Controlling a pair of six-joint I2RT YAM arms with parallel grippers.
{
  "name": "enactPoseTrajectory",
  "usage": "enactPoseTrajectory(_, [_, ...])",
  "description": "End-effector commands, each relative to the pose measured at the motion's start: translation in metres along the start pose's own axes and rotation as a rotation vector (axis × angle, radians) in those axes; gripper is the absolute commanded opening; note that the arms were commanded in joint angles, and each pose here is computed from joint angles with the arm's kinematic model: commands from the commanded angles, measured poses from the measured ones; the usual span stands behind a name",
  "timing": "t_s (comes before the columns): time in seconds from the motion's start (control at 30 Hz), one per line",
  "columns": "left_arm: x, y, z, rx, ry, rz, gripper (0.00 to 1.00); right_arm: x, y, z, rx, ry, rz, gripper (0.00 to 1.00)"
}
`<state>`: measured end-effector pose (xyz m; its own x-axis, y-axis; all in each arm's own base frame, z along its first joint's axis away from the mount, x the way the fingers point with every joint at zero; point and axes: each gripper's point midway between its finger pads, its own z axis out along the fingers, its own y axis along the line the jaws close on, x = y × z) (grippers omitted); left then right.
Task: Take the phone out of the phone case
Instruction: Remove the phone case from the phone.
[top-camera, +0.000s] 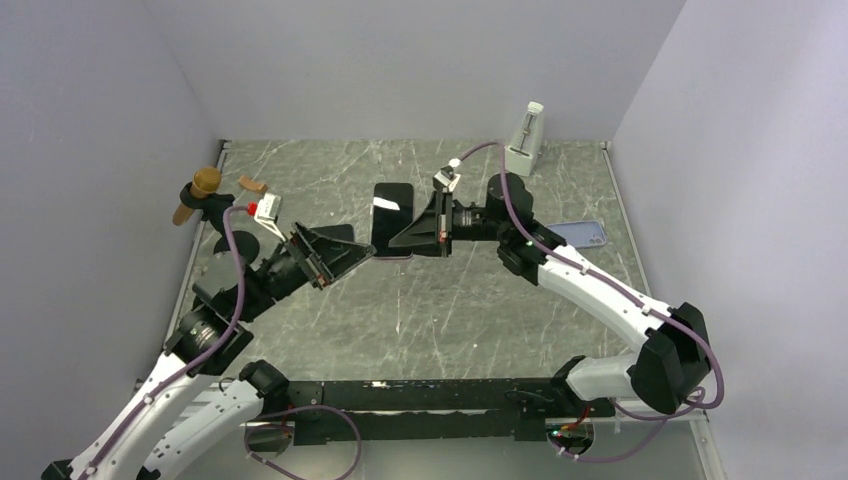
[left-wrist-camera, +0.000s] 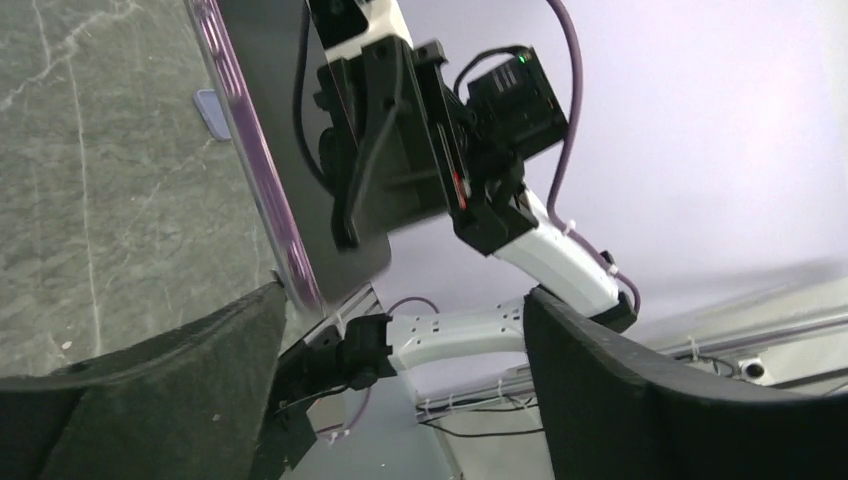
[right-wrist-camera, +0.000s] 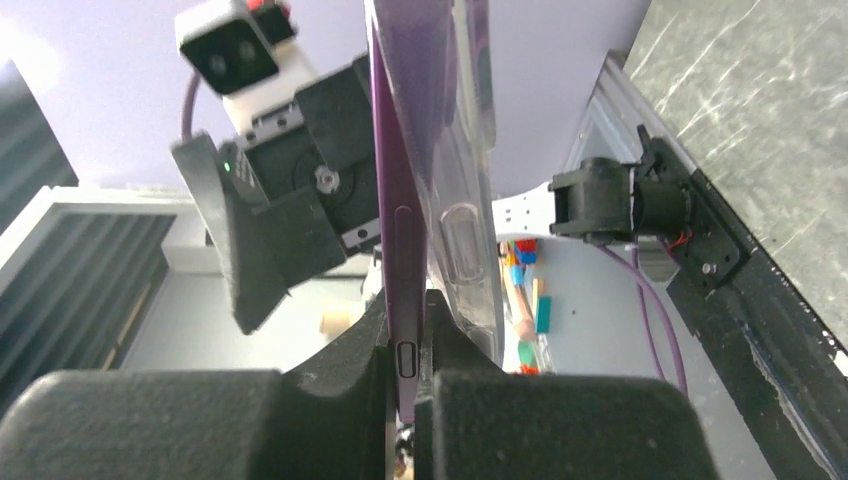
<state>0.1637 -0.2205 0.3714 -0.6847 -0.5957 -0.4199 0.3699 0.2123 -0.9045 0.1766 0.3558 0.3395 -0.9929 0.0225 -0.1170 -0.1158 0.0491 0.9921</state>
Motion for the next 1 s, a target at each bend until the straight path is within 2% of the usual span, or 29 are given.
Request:
enactPoseTrajectory(0.0, [0.004, -0.014, -0.014, 0.039, 0.035, 0.146, 0.82, -0.008, 0.029, -0.016, -0.059, -0.058, -0.036, 0.0])
enactPoseTrajectory(0.03, [0.005, -0.016, -0.014, 0.049, 0.044, 0.164, 0.74, -0.006, 0.032, -0.017, -0.063, -0.052, -0.04, 0.0])
enactPoseTrajectory(0.07, [0.006, -0.019, -0.014, 0.06, 0.052, 0.177, 0.71, -0.005, 0.034, -0.018, -0.066, -0.05, -0.043, 0.0])
enactPoseTrajectory(0.3, [0.01, -0.018, -0.001, 0.057, 0.105, 0.188, 0.54, -0.001, 0.043, -0.02, -0.087, -0.032, -0.059, 0.0])
enactPoseTrajectory(0.4, [0.009, -0.009, 0.002, 0.019, 0.097, 0.146, 0.45, 0.0, 0.048, -0.022, -0.098, -0.035, -0.061, 0.0])
enactPoseTrajectory(0.47, [0.0, 0.004, -0.002, -0.078, 0.041, 0.114, 0.36, 0.001, 0.048, -0.023, -0.097, -0.031, -0.067, 0.0])
enactPoseTrajectory(0.5, [-0.004, 0.013, -0.007, -0.137, 0.011, 0.087, 0.38, 0.001, 0.049, -0.024, -0.095, -0.033, -0.069, 0.0])
enactPoseTrajectory(0.53, [-0.007, 0.018, -0.012, -0.163, -0.019, 0.069, 0.45, 0.002, 0.05, -0.024, -0.097, -0.031, -0.071, 0.0])
enactPoseTrajectory(0.63, [-0.011, 0.023, -0.021, -0.16, -0.088, 0.014, 0.78, 0.003, 0.053, -0.026, -0.103, -0.029, -0.08, 0.0])
enactPoseTrajectory(0.67, [-0.01, 0.022, -0.02, -0.136, -0.091, -0.007, 0.83, 0.003, 0.053, -0.026, -0.104, -0.029, -0.082, 0.0])
enactPoseTrajectory(0.73, [-0.006, 0.018, -0.016, -0.084, -0.081, -0.038, 0.86, 0.004, 0.055, -0.025, -0.106, -0.023, -0.087, 0.0])
enactPoseTrajectory(0.83, [0.0, 0.013, -0.006, -0.047, -0.034, -0.042, 0.86, 0.002, 0.056, -0.024, -0.112, -0.018, -0.087, 0.0])
enactPoseTrajectory(0.97, [0.002, -0.003, 0.007, 0.027, 0.014, -0.001, 0.76, 0.0, 0.055, -0.021, -0.107, -0.009, -0.089, 0.0])
